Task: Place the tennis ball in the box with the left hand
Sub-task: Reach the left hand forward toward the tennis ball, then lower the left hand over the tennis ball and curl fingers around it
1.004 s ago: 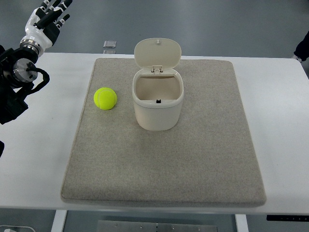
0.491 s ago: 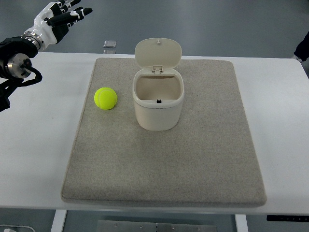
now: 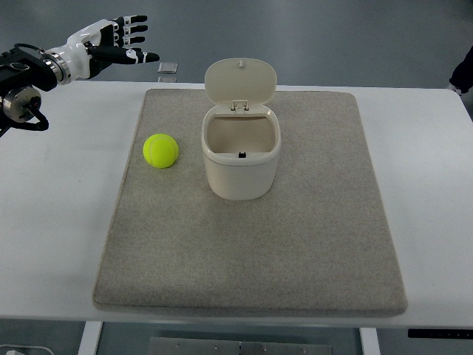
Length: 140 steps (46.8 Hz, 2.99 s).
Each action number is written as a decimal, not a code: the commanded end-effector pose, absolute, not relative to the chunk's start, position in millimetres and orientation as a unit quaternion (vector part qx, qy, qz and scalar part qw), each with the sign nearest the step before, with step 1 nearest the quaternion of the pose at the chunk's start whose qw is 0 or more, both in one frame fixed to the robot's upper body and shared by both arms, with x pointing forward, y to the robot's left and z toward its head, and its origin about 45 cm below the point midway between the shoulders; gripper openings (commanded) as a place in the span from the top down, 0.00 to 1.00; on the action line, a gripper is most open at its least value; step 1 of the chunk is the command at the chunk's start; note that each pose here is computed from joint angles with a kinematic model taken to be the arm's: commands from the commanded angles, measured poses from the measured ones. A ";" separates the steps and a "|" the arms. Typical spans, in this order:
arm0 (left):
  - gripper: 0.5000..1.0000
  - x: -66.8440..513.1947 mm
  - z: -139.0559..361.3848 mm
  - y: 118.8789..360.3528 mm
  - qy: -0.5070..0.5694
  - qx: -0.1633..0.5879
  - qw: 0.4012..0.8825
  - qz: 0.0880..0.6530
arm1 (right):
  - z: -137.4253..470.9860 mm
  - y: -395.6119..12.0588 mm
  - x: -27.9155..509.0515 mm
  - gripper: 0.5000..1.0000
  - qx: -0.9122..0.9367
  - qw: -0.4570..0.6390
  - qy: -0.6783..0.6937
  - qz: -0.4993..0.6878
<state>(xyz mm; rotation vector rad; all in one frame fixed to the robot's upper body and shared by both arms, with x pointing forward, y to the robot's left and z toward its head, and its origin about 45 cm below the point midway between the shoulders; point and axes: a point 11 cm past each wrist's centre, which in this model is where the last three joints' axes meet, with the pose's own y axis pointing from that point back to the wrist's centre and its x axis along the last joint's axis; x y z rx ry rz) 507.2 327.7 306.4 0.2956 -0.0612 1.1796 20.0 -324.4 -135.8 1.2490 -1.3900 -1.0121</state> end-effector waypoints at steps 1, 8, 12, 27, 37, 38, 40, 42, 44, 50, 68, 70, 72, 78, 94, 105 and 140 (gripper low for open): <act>0.02 506.1 304.7 324.2 -0.046 0.162 0.826 0.539 | -135.8 -324.4 20.0 0.12 0.513 0.487 -0.571 -0.416; 0.02 502.2 294.0 320.7 -0.086 0.220 0.830 0.506 | -135.8 -324.4 20.0 0.12 0.513 0.487 -0.571 -0.416; 0.03 501.0 290.9 319.6 -0.090 0.230 0.831 0.497 | -135.8 -324.4 20.0 0.12 0.513 0.487 -0.571 -0.416; 0.04 487.4 268.0 309.3 -0.091 0.282 0.847 0.441 | -135.8 -324.4 20.0 0.12 0.513 0.487 -0.571 -0.416; 0.04 482.2 261.8 313.1 -0.134 0.337 0.843 0.398 | -135.8 -324.4 20.0 0.12 0.513 0.487 -0.571 -0.416; 0.04 482.8 263.8 313.2 -0.137 0.339 0.842 0.396 | -135.8 -324.4 20.0 0.12 0.513 0.487 -0.571 -0.416; 0.04 484.6 270.5 313.0 -0.143 0.339 0.842 0.394 | -135.8 -324.4 20.0 0.12 0.513 0.487 -0.571 -0.416; 0.04 487.5 280.1 311.5 -0.150 0.337 0.843 0.391 | -135.8 -324.4 20.0 0.12 0.513 0.487 -0.571 -0.416; 0.04 490.2 293.0 312.3 -0.157 0.334 0.844 0.389 | -135.8 -324.4 20.0 0.12 0.513 0.487 -0.571 -0.416; 0.04 495.2 320.5 310.4 -0.181 0.337 0.845 0.373 | -135.8 -324.4 20.0 0.12 0.513 0.487 -0.571 -0.416; 0.05 488.8 314.7 304.1 -0.232 0.379 0.839 0.314 | -135.8 -324.4 20.0 0.12 0.513 0.487 -0.571 -0.416; 0.05 488.2 312.2 304.0 -0.230 0.380 0.840 0.313 | -135.8 -324.4 20.0 0.12 0.513 0.487 -0.571 -0.416; 0.05 486.4 306.6 304.2 -0.225 0.381 0.841 0.311 | -135.8 -324.4 20.0 0.12 0.513 0.487 -0.571 -0.416; 0.05 479.3 287.3 305.0 -0.207 0.385 0.846 0.303 | -135.8 -324.4 20.0 0.12 0.513 0.487 -0.571 -0.416; 0.04 473.0 271.0 303.5 -0.186 0.374 0.855 0.307 | -135.8 -324.4 20.0 0.12 0.513 0.487 -0.571 -0.416; 0.04 471.9 266.2 302.1 -0.182 0.370 0.857 0.310 | -135.8 -324.4 20.0 0.12 0.513 0.487 -0.571 -0.416; 0.05 457.5 249.4 281.5 -0.180 0.376 0.869 0.267 | -135.8 -324.4 20.0 0.12 0.513 0.487 -0.571 -0.416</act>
